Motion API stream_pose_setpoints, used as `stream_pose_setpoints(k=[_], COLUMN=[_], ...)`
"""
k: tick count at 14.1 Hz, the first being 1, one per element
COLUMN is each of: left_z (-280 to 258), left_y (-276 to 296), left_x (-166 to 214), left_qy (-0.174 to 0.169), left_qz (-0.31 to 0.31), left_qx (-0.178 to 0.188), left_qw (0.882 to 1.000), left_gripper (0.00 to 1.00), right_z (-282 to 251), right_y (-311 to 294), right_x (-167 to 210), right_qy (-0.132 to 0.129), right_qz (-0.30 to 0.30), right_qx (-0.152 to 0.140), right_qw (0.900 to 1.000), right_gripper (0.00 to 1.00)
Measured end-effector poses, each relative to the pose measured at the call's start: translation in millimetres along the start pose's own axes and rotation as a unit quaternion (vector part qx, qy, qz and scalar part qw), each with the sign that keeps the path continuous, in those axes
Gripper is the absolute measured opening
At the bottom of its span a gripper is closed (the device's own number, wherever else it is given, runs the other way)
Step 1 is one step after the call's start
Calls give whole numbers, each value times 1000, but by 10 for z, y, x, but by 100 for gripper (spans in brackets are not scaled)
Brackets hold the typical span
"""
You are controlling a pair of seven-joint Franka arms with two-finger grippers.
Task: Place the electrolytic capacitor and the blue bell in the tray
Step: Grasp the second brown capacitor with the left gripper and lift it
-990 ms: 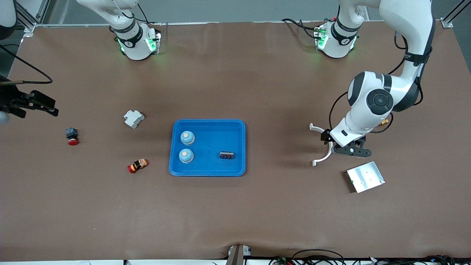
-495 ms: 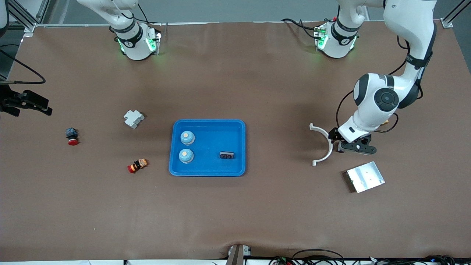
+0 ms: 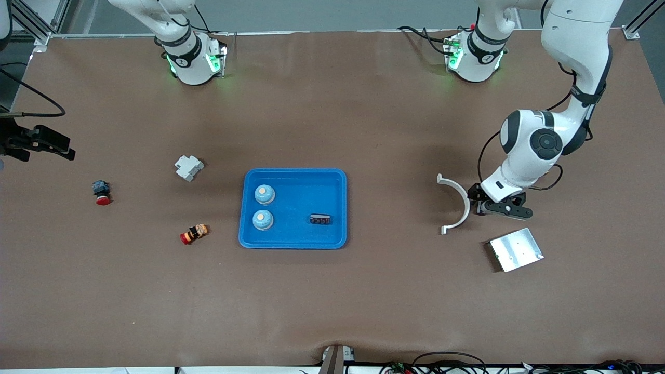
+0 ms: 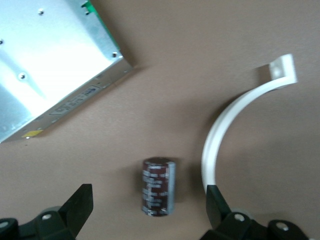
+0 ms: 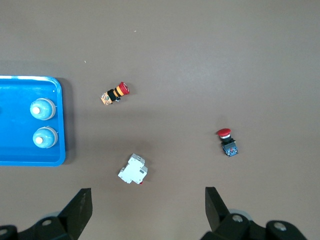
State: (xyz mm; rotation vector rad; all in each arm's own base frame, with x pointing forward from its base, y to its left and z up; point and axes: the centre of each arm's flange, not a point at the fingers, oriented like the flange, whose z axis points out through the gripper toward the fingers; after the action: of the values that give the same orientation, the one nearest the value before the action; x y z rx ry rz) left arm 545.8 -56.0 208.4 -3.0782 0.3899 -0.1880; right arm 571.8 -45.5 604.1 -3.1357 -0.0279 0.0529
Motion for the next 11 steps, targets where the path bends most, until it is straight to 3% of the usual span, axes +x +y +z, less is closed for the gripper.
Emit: stream_pose_setpoints(k=[11], left_z=[328], left_y=[-99], left_x=[-133], left_qy=[10], left_qz=[3], left_qx=[1], left_qw=[1000], left_gripper=[100], right_z=[-16], right_y=[239], right_x=[-39], right_qy=[-2], right_qz=[22], right_qx=[-2], right_qw=[1000], right_gripper=[100])
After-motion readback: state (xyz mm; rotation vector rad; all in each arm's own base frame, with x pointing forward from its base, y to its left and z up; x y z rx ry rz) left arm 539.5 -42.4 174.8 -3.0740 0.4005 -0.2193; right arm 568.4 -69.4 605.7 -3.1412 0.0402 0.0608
